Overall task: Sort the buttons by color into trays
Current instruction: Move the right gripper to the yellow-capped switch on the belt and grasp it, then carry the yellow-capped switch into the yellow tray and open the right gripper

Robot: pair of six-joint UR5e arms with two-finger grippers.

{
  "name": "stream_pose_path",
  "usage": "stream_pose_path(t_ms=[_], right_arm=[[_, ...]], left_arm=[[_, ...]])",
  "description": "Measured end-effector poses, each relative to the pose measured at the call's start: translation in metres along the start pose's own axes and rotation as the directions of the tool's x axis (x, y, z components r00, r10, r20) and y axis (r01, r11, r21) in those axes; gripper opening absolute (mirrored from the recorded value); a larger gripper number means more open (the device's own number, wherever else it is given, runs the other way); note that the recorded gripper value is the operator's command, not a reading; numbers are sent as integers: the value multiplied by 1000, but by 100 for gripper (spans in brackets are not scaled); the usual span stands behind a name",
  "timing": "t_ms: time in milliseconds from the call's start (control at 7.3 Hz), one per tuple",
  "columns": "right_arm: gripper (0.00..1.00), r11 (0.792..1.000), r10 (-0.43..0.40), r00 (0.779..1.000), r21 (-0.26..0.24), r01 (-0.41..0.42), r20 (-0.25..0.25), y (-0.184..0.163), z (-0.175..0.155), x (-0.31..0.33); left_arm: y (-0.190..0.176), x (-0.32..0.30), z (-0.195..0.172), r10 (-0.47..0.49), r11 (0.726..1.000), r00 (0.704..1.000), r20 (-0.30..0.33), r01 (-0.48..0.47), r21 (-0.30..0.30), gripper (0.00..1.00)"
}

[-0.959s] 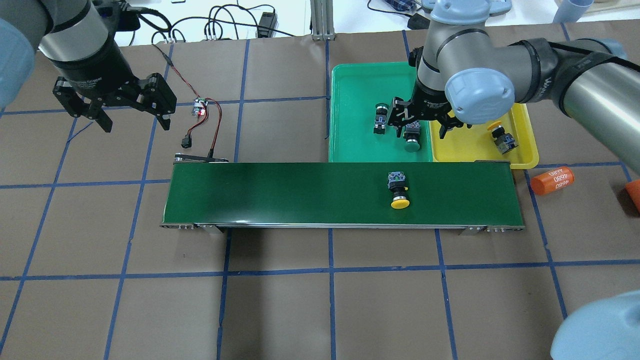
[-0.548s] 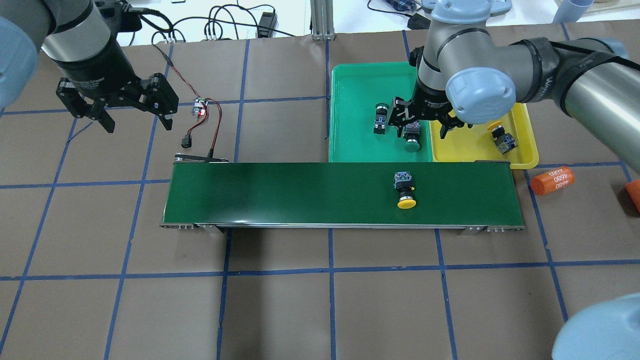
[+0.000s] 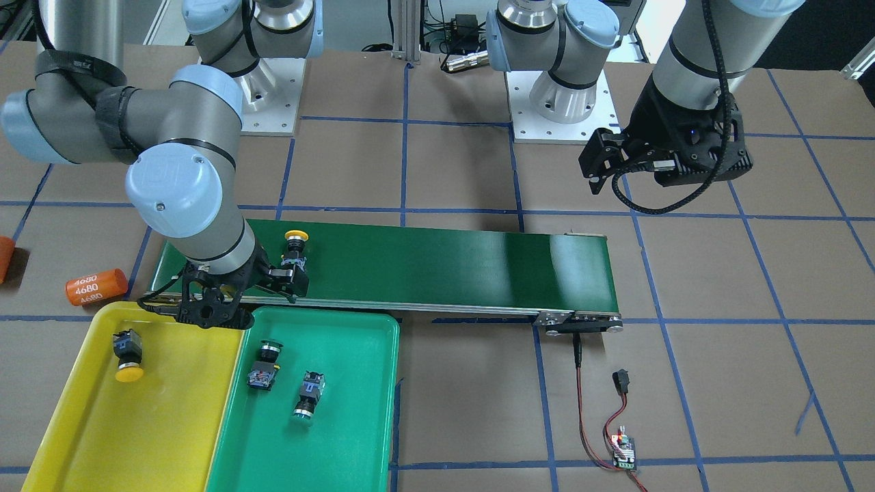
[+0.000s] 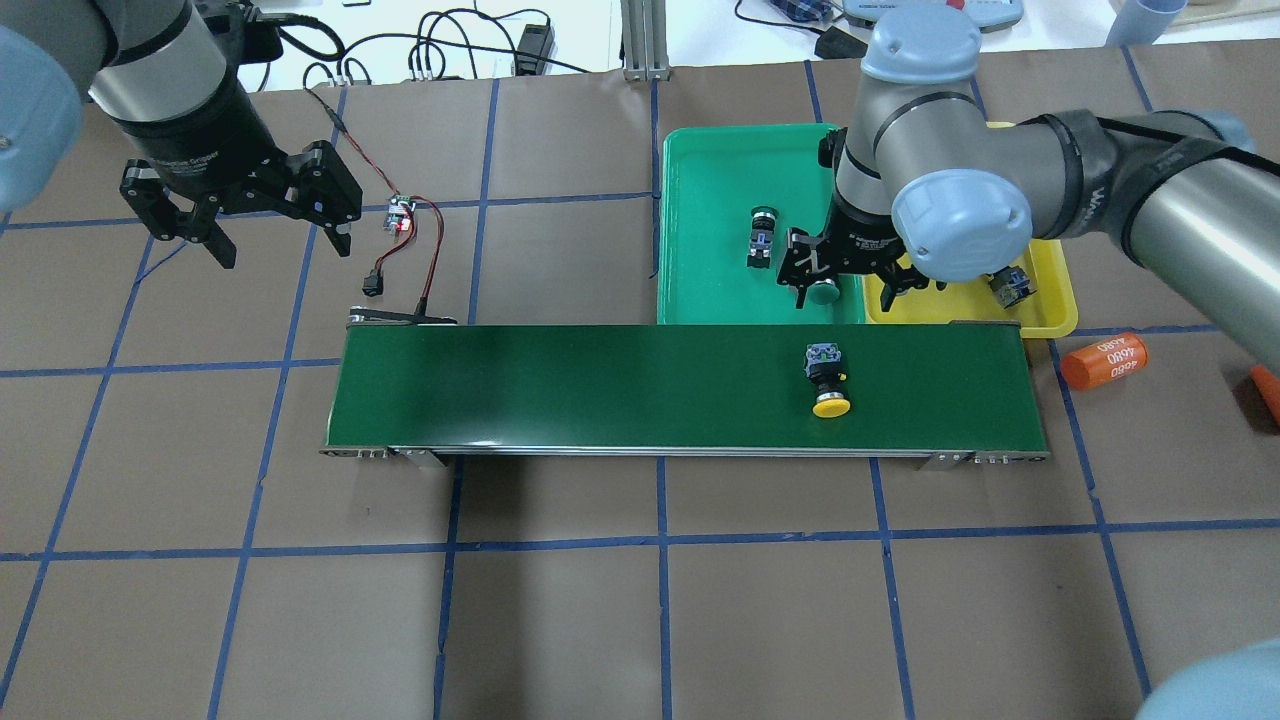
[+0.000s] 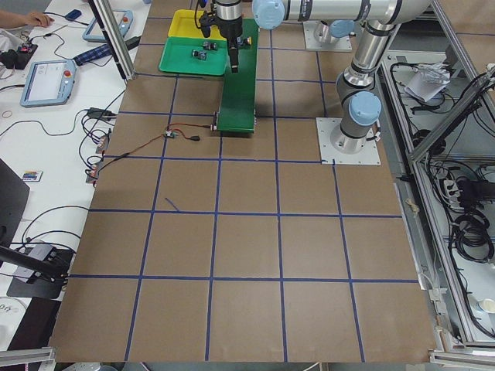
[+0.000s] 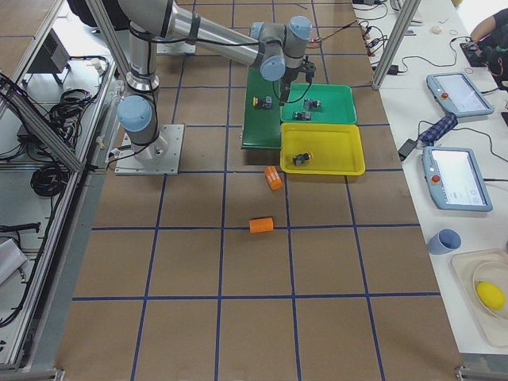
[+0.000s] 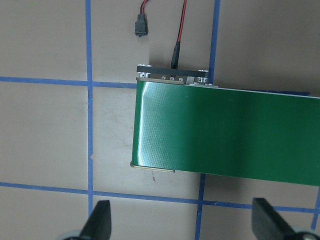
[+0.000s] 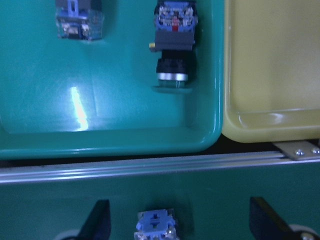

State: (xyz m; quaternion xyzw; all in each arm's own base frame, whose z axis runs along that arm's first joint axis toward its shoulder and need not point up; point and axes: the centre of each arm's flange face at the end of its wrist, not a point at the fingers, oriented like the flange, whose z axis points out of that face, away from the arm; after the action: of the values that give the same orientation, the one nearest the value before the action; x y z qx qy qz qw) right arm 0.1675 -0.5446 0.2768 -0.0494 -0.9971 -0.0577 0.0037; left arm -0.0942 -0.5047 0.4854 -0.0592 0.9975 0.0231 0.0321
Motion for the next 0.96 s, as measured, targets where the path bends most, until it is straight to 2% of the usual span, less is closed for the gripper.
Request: stream_pose_path(t_ms=[137, 274, 411, 548, 685, 959], right_arm=[[98, 1000, 1, 1000, -2, -1, 0, 19, 14, 3], [86, 1000, 1, 1000, -1, -1, 1, 30, 26, 5], [35, 1000, 0, 1000, -4, 0, 0, 36, 33, 6], [9, 1000, -6, 1000, -7, 6, -1, 39, 36, 7], [5, 1000, -15, 1000, -6, 15, -3, 39, 36, 7], [6, 1000, -16, 1000, 15, 16, -7, 33, 29, 12]], left_arm=[[1, 0, -2, 2, 1000, 1000, -1, -2, 3, 100], [2, 0, -2, 3, 1000, 1000, -2, -3, 5, 100], [3, -1, -3, 4, 1000, 1000, -2, -4, 5, 100], [4, -1, -3, 4, 1000, 1000, -1, -4, 5, 100], [4, -1, -3, 3, 1000, 1000, -5, -3, 4, 100], [5, 2, -4, 3, 1000, 999, -32, -3, 6, 100]])
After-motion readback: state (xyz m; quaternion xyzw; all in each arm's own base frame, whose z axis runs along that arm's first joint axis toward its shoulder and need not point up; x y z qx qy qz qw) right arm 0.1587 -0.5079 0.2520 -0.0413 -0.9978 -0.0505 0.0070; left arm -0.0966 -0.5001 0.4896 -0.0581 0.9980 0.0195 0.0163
